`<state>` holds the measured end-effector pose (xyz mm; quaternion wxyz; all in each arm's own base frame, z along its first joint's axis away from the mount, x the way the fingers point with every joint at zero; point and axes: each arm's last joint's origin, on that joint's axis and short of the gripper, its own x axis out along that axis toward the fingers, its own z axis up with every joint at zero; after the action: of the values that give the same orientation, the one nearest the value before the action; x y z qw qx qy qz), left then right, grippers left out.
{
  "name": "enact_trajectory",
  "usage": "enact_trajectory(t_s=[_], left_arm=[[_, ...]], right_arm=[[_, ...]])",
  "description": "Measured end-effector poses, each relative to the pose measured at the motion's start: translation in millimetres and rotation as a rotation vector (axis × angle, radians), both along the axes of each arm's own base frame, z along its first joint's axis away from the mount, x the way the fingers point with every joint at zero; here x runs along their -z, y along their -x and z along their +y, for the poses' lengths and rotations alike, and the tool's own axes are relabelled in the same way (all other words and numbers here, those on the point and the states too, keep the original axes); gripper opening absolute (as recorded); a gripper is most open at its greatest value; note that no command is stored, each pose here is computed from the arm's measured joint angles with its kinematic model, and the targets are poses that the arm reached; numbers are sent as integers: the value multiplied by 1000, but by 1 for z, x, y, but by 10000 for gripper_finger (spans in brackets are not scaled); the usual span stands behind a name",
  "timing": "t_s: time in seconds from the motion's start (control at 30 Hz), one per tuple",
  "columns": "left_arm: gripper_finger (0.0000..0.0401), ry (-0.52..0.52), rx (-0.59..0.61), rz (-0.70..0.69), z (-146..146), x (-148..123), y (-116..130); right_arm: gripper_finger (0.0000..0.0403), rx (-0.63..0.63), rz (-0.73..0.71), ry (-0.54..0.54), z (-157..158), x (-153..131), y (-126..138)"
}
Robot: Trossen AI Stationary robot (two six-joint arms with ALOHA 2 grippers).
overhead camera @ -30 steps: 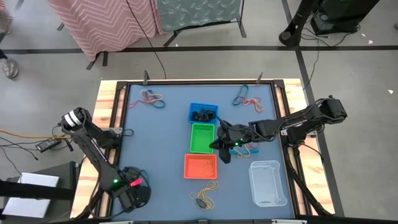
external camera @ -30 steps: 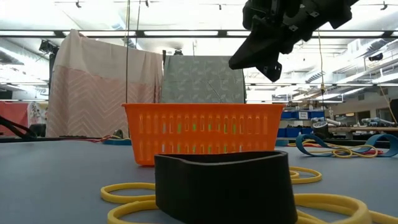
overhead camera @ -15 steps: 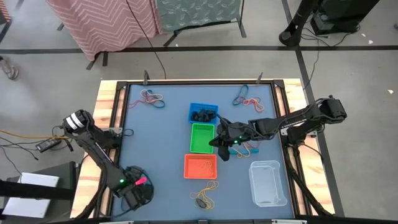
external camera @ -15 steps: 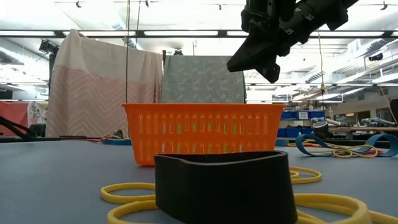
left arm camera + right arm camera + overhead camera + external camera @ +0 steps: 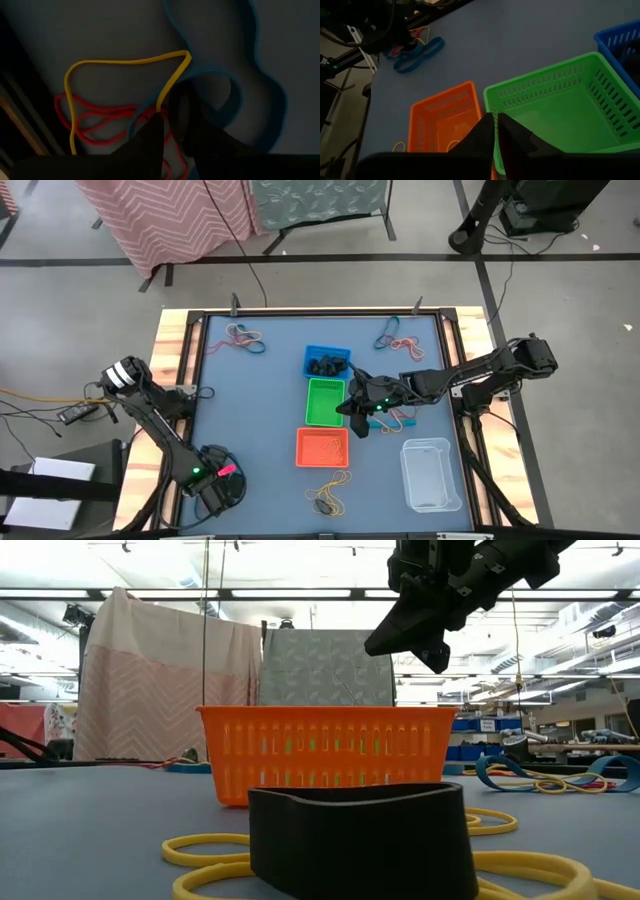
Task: Sort rubber bands into baskets
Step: Put the black rubber band into the blue bin
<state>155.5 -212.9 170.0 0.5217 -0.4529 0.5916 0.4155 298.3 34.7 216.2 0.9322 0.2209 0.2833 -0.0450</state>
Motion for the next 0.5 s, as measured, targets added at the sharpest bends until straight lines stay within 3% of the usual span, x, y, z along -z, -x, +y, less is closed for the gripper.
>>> enact_trajectory(t_s=[0.27,0.5], left_arm=[[90,24,1,-18,-10,14,-7],[90,-23,-3,7,-4,13,-5]], right_arm=[[32,1,0,1,0,0,0],[34,23,-1,15,-1,0,0]])
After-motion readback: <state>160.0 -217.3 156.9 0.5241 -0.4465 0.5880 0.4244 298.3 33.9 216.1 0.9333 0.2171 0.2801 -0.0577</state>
